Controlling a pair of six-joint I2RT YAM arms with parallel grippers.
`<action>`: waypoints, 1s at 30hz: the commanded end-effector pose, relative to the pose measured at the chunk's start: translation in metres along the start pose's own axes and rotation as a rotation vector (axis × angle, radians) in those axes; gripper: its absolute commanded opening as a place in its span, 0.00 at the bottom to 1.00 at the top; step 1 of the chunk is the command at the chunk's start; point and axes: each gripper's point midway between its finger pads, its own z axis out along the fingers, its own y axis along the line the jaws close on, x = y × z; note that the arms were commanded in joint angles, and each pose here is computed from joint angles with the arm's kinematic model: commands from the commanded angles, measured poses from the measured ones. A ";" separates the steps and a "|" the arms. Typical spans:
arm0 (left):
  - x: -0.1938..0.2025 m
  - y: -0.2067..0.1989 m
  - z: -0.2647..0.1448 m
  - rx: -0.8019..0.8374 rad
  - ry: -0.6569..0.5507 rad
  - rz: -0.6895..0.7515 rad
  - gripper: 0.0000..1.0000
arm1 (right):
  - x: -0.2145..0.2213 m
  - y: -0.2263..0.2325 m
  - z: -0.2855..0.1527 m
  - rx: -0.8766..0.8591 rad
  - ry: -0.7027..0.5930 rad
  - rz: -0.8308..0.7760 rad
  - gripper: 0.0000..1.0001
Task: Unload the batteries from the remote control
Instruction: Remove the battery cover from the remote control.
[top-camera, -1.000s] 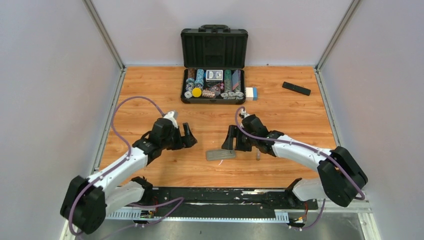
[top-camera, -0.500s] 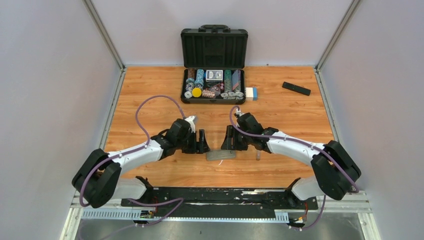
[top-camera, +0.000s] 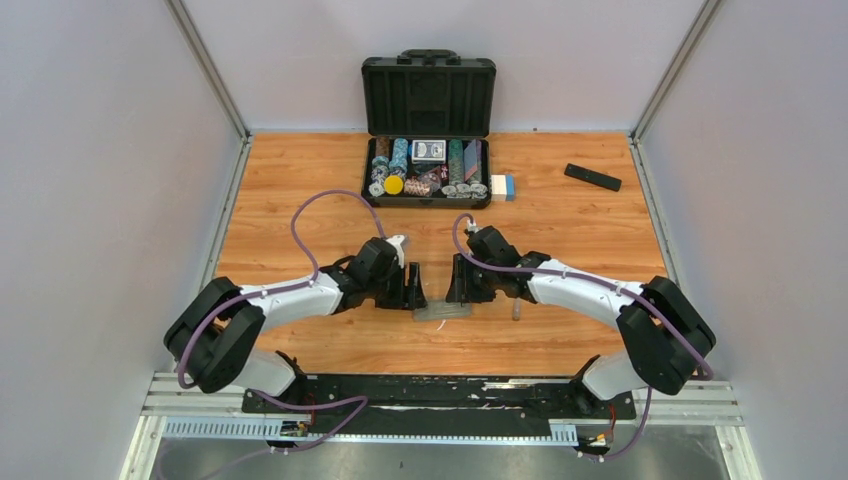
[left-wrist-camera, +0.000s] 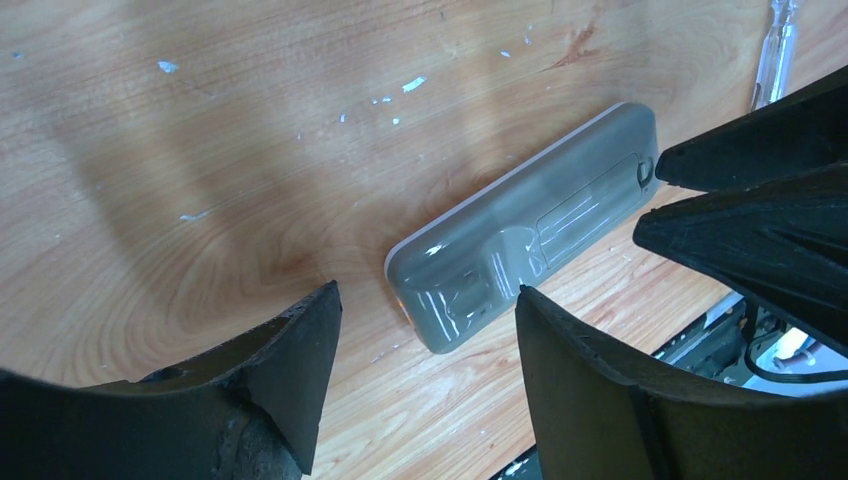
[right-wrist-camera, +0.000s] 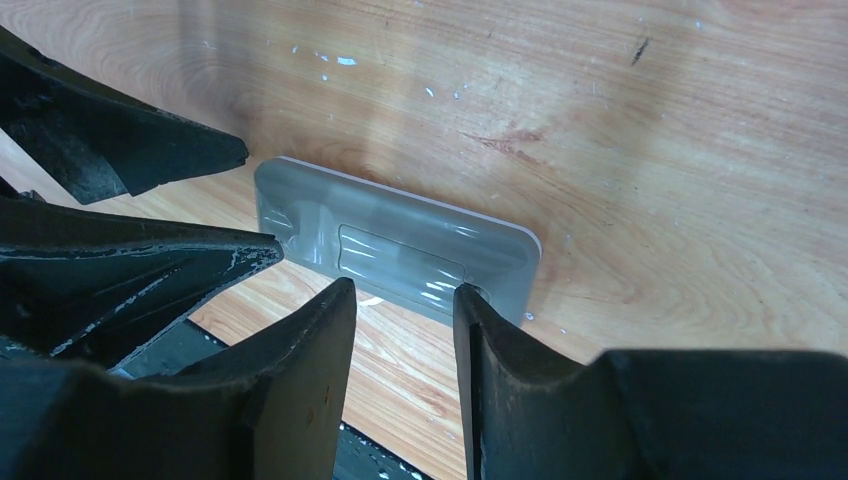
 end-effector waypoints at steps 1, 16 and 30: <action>-0.013 -0.012 0.003 0.019 -0.029 0.020 0.72 | -0.009 0.004 -0.002 0.022 -0.024 -0.025 0.41; -0.003 -0.016 0.003 0.021 0.003 0.066 0.61 | -0.001 -0.006 0.005 0.076 -0.010 -0.024 0.40; -0.001 -0.021 0.009 0.010 0.019 0.087 0.58 | 0.005 -0.012 0.009 0.109 0.002 -0.031 0.39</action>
